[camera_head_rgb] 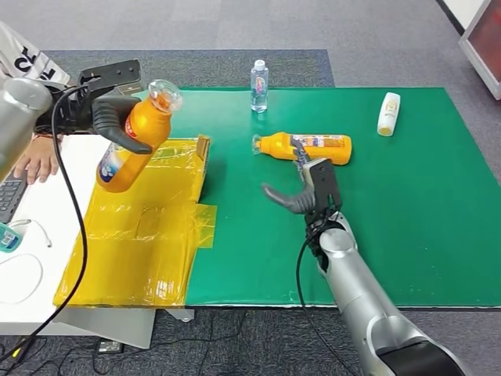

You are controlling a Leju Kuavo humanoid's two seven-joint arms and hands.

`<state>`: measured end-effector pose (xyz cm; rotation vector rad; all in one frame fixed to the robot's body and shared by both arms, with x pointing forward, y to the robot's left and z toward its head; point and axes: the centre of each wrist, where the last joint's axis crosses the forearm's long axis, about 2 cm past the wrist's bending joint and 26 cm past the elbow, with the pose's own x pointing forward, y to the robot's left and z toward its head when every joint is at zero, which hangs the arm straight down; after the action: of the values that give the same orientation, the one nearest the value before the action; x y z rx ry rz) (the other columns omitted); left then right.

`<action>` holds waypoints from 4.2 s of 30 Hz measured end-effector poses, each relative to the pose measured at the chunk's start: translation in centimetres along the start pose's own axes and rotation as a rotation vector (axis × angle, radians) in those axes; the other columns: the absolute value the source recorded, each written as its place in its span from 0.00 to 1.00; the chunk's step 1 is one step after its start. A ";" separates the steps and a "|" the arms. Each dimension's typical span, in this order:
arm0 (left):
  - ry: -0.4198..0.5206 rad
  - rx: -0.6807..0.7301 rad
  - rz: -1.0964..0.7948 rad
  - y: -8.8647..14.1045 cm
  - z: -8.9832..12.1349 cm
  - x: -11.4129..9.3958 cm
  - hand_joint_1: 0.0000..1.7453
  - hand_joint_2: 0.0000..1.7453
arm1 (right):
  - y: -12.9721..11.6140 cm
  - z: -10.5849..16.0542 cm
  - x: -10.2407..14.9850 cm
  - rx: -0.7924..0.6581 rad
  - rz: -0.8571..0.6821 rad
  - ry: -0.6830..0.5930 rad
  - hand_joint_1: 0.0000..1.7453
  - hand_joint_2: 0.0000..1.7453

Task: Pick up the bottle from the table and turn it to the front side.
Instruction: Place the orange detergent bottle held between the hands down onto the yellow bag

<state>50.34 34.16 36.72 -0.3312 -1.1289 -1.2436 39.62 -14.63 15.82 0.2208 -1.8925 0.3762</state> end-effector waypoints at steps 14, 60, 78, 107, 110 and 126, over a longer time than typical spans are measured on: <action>0.019 -0.121 0.028 -1.5 -0.9 -2.6 1.00 1.00 | -1.3 -1.2 2.9 -0.034 0.026 -0.116 0.00 1.00; 0.233 0.020 -0.025 -2.3 6.6 -12.4 1.00 1.00 | 1.5 0.8 3.0 0.017 0.028 -0.116 0.00 1.00; 0.406 0.296 -0.075 -3.6 2.2 -13.1 1.00 1.00 | -0.1 2.0 3.6 -0.034 0.141 -0.110 0.00 1.00; -0.030 -0.118 -0.013 -2.1 2.7 -7.9 1.00 1.00 | -0.6 3.0 2.5 -0.061 0.142 -0.055 0.00 1.00; 0.033 -0.135 -0.065 -1.0 3.9 -5.8 1.00 1.00 | -0.5 3.0 2.1 -0.066 0.136 -0.045 0.00 1.00; 0.080 -0.138 -0.221 0.4 6.6 -0.4 1.00 1.00 | -0.2 2.3 2.3 -0.077 0.146 -0.052 0.00 1.00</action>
<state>47.42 39.43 39.59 -0.2623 -1.0339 -1.5206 36.87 -15.55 17.29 0.0417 -1.9758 0.3983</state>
